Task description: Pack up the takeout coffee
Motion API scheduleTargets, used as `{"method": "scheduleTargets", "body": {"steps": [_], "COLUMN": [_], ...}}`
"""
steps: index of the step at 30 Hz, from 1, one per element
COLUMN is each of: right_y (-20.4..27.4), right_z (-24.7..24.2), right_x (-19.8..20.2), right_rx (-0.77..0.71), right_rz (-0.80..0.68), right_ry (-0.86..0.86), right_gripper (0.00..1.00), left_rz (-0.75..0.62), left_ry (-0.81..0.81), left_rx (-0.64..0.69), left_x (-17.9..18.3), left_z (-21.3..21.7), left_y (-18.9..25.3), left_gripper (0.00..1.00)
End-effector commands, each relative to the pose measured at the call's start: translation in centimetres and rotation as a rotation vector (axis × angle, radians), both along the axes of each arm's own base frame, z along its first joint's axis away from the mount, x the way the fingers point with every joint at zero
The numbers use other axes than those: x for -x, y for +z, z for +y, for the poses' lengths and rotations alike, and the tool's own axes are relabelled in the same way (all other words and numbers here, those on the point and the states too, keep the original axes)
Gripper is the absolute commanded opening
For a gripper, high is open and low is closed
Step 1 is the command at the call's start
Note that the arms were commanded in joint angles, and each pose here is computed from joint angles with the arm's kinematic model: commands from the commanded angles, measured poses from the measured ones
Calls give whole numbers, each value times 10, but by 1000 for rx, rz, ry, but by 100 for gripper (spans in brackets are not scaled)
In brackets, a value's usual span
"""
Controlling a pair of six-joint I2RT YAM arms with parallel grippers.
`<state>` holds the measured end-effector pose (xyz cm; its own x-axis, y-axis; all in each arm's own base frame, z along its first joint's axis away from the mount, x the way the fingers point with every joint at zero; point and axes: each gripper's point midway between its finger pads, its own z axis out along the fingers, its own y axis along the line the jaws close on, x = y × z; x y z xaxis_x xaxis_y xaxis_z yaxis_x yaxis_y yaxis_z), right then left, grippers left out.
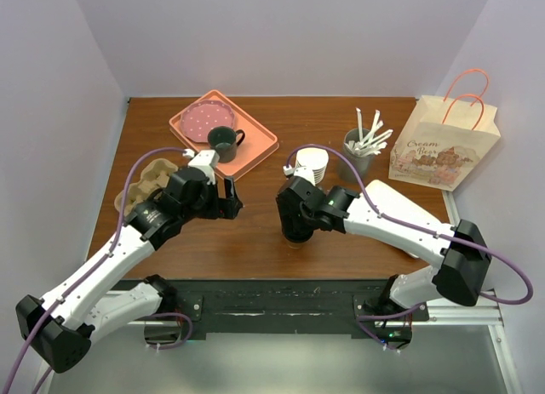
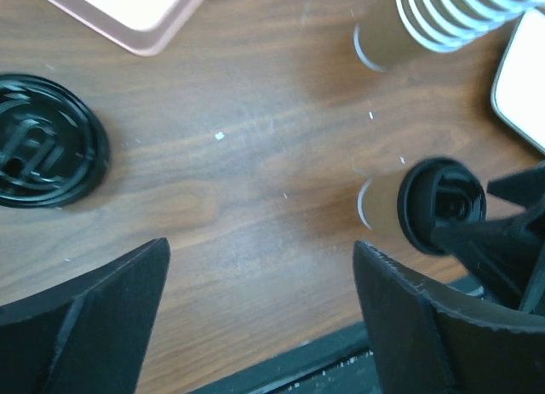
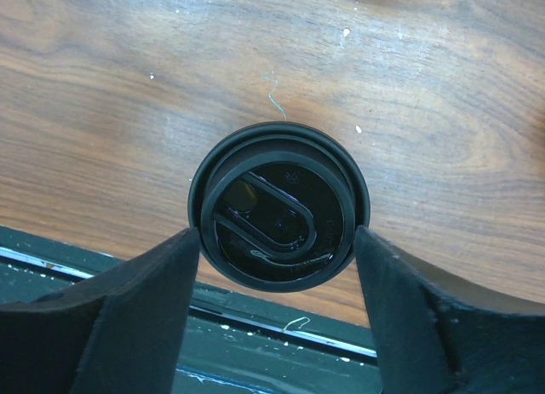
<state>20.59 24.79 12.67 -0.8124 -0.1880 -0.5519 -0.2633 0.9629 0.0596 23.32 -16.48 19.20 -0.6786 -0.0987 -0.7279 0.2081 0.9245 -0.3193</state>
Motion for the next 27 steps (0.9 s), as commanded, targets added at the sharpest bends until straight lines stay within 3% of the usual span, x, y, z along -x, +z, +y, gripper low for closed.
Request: {"method": "scheduleTargets", "body": {"steps": [1, 5, 8, 15, 27], "right_y": [4, 1, -2, -10, -25], "right_z": [3, 1, 0, -1, -7], "right_x": [-5, -3, -2, 1, 11], "right_rx": [-29, -31, -36, -33, -34], "right_rz": [-32, -29, -24, -5, 29], "right_ry": [-25, -31, -37, -41, -67], "right_gripper": [73, 68, 66, 64, 62], "left_rz": [30, 103, 159, 208, 278], "left_ry": [-94, -282, -323, -387, -362], "left_rx": [92, 290, 395, 502, 479], "left_x": [7, 29, 37, 40, 33], "left_z": [-23, -67, -85, -116, -128], "left_y": [-7, -17, -32, -48, -87], "left_gripper": [88, 69, 62, 59, 54]}}
